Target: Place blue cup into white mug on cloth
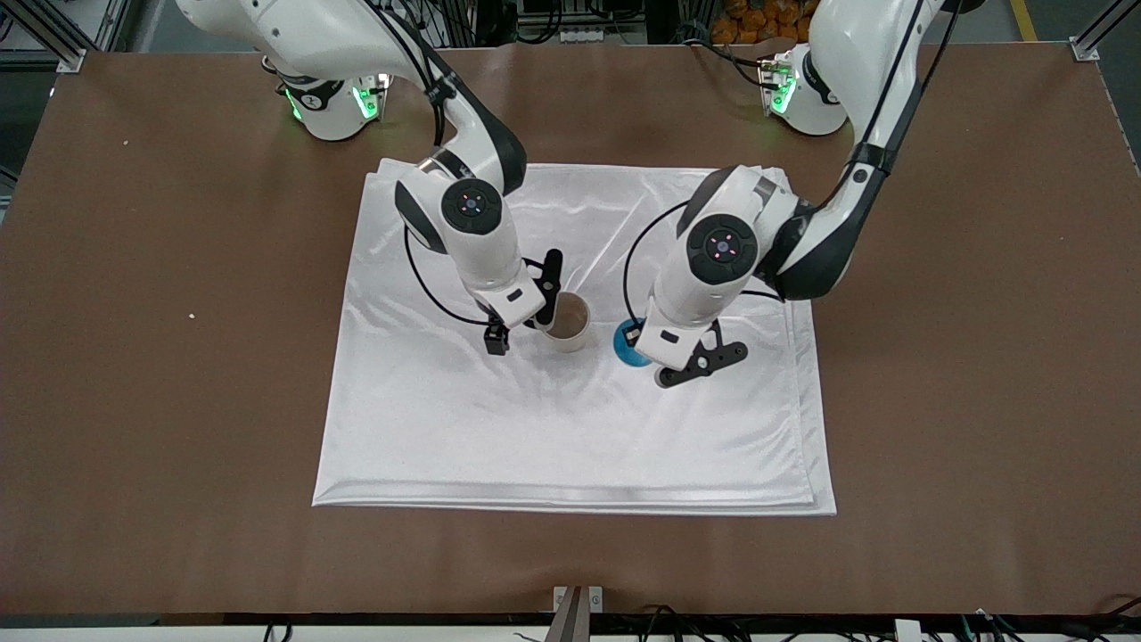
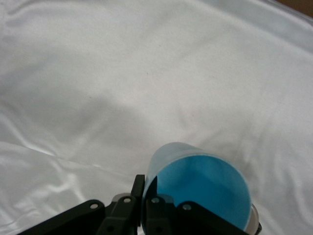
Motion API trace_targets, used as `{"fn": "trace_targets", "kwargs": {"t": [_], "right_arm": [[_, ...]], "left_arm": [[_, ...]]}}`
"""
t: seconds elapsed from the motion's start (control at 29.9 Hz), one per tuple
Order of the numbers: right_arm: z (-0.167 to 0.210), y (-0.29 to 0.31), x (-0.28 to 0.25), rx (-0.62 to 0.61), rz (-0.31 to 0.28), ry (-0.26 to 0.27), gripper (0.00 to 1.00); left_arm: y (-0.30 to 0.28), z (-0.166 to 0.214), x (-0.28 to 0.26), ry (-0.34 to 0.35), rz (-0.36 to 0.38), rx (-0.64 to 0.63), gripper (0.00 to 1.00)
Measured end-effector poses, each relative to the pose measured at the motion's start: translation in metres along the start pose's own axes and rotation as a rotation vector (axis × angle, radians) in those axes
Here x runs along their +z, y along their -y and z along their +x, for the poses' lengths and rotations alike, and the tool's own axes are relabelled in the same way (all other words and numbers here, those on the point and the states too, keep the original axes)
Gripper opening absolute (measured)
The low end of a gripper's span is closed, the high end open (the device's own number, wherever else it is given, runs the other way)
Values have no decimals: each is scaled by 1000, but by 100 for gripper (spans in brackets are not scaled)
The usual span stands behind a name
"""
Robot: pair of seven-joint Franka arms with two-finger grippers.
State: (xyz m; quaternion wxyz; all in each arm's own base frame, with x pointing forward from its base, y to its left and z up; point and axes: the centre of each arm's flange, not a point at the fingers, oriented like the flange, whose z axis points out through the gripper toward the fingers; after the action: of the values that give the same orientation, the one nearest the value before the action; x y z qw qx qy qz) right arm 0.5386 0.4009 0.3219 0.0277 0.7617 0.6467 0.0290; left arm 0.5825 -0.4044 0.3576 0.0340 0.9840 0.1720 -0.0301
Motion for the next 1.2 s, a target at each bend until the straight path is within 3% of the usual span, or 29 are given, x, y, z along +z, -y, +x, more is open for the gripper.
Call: {"fn": "trace_targets", "kwargs": {"t": [0.3,0.7,0.94,1.2], "right_arm": [[-77,-24,-86,108,-62,-17,100],[-178,-33,-182,270,-70,38,100],[-235,-46,-218,363,-110,30,100],[-293,-53,-243,467,-108,56,100]], "left_arm": [[-30,-41,5,-5,-9,19,4],[-53,-73,18,-13,-27,43,4],[-59,-78,31,-14,-37,52,4],[-63,-81,48,-7,-33,58,4]]}}
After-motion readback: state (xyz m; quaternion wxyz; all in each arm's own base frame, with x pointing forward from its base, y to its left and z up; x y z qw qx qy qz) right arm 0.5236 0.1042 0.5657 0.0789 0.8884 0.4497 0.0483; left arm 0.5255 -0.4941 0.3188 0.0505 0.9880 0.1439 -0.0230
